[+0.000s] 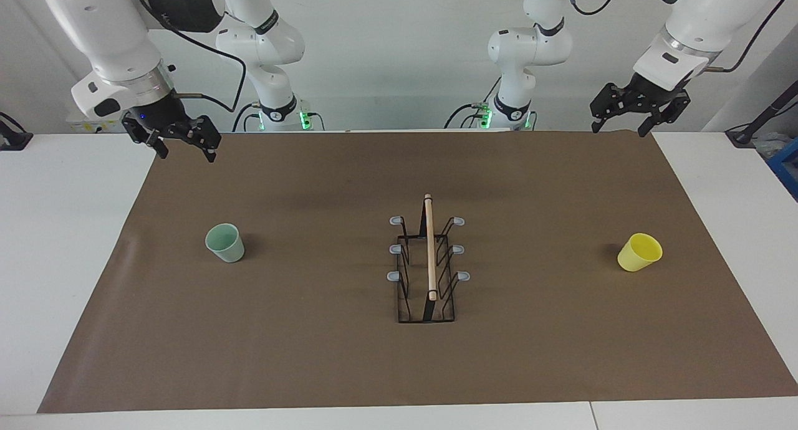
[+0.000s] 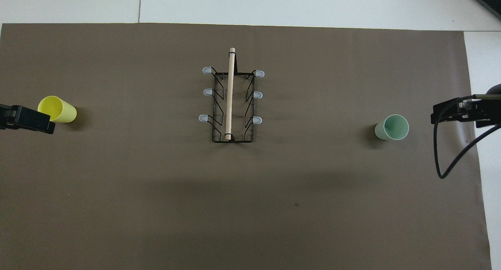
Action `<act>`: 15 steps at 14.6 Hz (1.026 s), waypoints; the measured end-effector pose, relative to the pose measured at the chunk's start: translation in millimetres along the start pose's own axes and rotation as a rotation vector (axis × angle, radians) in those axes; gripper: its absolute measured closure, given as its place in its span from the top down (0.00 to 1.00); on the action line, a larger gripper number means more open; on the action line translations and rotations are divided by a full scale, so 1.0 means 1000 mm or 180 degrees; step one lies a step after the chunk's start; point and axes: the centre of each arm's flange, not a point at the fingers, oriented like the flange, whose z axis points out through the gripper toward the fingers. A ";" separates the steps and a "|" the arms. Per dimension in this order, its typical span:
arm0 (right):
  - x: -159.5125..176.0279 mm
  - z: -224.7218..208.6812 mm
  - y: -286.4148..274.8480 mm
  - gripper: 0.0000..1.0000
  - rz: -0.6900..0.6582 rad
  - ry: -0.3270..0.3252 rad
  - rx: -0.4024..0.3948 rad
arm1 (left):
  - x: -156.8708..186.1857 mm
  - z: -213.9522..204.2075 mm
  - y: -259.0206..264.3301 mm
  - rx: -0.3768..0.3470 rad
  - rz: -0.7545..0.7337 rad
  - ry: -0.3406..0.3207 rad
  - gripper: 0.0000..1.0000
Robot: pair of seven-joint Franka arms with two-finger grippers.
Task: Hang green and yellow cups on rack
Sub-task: 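Move the right gripper down onto the pale green cup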
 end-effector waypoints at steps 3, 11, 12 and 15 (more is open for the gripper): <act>0.000 0.000 -0.001 1.00 -0.0004 0.0000 0.0000 | 0.000 0.000 0.000 0.0000 0.0000 0.0000 1.00; -0.004 0.013 -0.025 1.00 -0.0154 -0.0097 -0.0014 | 0.000 0.000 0.000 0.0000 0.0000 -0.0001 1.00; -0.003 0.018 -0.025 1.00 -0.0156 -0.0123 -0.0023 | 0.000 0.000 0.000 0.0000 0.0000 -0.0001 1.00; 0.016 0.052 -0.028 1.00 -0.0164 -0.0296 -0.0073 | 0.000 0.000 0.000 0.0000 0.0000 -0.0001 1.00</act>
